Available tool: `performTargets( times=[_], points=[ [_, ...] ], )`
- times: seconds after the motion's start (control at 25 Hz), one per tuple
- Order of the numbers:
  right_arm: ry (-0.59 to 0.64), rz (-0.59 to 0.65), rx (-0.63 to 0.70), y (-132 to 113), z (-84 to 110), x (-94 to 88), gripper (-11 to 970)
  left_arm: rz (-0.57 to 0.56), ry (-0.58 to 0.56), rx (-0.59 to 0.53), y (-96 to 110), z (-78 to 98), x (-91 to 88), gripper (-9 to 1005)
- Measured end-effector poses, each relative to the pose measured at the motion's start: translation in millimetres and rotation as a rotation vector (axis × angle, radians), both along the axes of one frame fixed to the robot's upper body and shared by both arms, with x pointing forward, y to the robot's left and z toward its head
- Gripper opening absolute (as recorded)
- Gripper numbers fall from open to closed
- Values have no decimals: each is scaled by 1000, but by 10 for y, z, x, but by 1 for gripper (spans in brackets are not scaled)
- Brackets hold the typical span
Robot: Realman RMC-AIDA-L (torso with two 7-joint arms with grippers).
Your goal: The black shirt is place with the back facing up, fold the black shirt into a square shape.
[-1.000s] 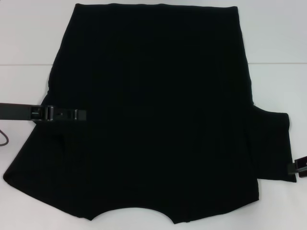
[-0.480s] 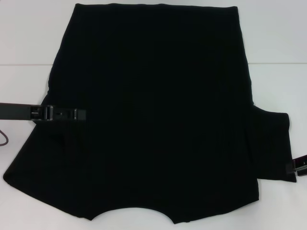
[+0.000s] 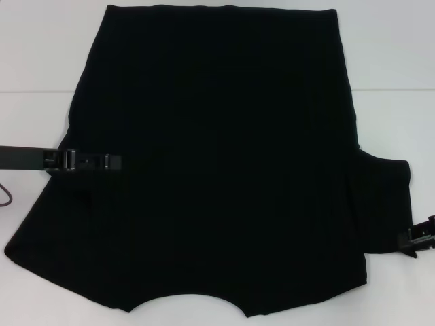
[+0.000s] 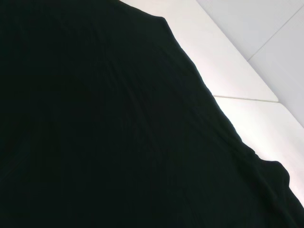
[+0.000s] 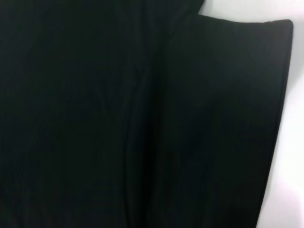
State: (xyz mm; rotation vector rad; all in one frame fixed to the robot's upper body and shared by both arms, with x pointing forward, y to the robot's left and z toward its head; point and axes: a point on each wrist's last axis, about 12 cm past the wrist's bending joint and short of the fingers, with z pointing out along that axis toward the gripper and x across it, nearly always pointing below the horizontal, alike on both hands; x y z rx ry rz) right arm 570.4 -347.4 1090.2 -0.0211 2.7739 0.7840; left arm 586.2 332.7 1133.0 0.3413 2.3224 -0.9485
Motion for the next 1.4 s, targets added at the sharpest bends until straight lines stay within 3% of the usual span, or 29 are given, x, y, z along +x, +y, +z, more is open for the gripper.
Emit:
performTargets(
  times=[0.64, 1.04, 1.4],
  points=[
    [-16, 26, 12, 209, 9, 125, 433, 0, 4, -4, -17, -14, 8, 592],
    [-3, -16, -20, -79, 178, 33, 433, 9, 6, -6, 8, -25, -9, 590],
    [0, 17, -24, -13, 110, 8, 432, 8, 6, -8, -9, -26, 7, 591]
  ],
)
